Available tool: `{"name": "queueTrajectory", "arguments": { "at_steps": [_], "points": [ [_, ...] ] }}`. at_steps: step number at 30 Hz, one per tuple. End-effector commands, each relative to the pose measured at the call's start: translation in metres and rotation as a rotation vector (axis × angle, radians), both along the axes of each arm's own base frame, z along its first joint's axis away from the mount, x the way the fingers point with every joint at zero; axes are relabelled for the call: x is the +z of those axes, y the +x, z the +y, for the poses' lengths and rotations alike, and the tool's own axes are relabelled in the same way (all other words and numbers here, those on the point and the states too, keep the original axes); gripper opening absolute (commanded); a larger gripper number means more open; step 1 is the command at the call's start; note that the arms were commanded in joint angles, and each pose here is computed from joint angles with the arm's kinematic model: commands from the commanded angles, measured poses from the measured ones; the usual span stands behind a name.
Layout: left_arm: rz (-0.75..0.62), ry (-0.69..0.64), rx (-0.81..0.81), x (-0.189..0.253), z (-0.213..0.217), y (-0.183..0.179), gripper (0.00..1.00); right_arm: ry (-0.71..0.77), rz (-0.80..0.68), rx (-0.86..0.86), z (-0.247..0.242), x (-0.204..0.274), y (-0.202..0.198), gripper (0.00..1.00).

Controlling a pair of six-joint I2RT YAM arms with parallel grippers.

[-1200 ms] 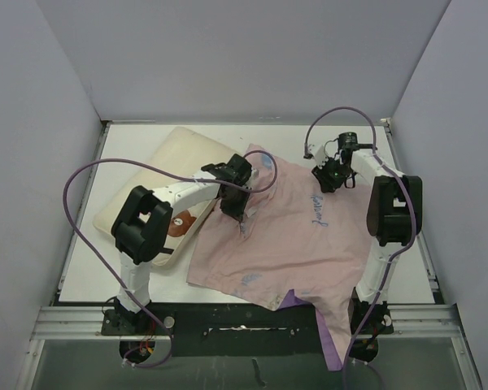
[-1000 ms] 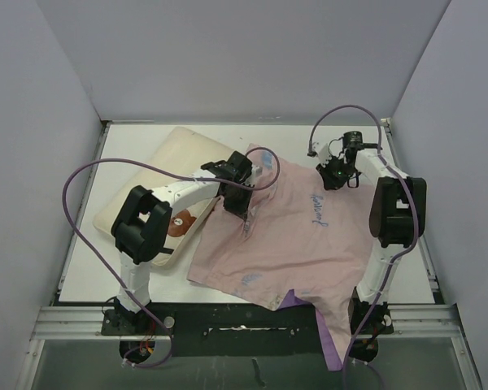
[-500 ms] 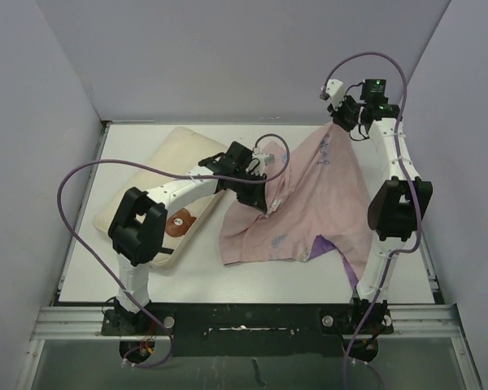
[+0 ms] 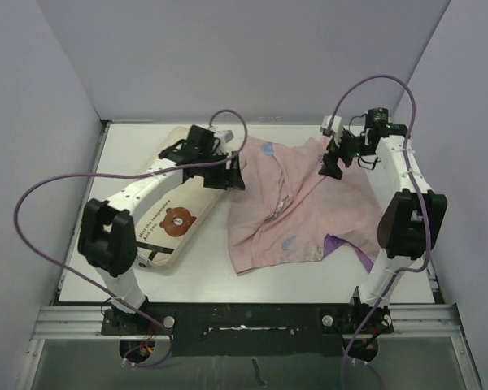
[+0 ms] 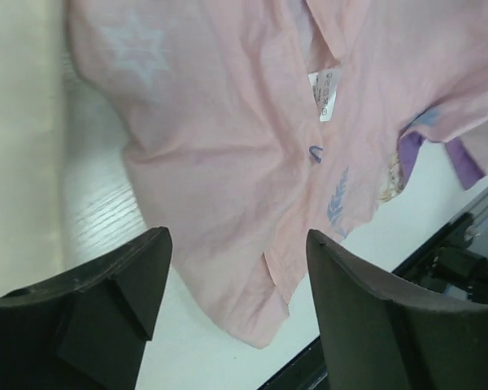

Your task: Put the pillow into the pillowcase

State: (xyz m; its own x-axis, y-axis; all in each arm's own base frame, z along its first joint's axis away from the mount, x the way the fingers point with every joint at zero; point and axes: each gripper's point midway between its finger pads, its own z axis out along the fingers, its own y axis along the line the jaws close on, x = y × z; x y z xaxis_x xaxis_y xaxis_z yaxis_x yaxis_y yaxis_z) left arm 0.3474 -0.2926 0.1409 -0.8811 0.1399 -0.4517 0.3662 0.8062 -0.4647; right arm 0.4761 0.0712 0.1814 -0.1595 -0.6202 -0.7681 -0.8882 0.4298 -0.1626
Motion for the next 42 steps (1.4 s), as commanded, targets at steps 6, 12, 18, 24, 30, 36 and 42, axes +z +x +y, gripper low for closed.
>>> {"name": "queueTrajectory", "arguments": {
  "at_steps": [6, 12, 18, 24, 30, 36, 42],
  "points": [
    [-0.139, -0.309, 0.165, 0.059, 0.048, 0.01, 0.7, 0.026, 0.064, 0.571, -0.005, -0.043, -0.214, 0.98],
    [-0.322, -0.17, 0.097, 0.061, 0.051, -0.002, 0.68, -0.198, 0.157, 0.545, -0.032, -0.099, -0.232, 0.85],
    [-0.393, -0.14, 0.014, 0.055, 0.039, -0.015, 0.69, -0.316, 0.194, 0.456, -0.047, -0.116, -0.223, 0.61],
    [-0.533, -0.082, -0.163, 0.044, 0.016, -0.042, 0.69, -0.386, 0.261, 0.423, -0.082, -0.114, -0.25, 0.1],
    [-0.57, -0.101, -0.142, 0.048, 0.012, -0.047, 0.66, -0.381, 0.367, 0.396, -0.135, -0.11, -0.308, 0.01],
    [-0.511, -0.14, -0.134, 0.044, -0.001, -0.043, 0.43, -0.328, 0.224, 0.292, -0.15, -0.076, -0.301, 0.3],
    [-0.412, -0.165, -0.163, 0.032, -0.023, -0.036, 0.35, -0.071, 0.053, 0.265, -0.029, -0.026, -0.235, 0.93]
  ]
}}
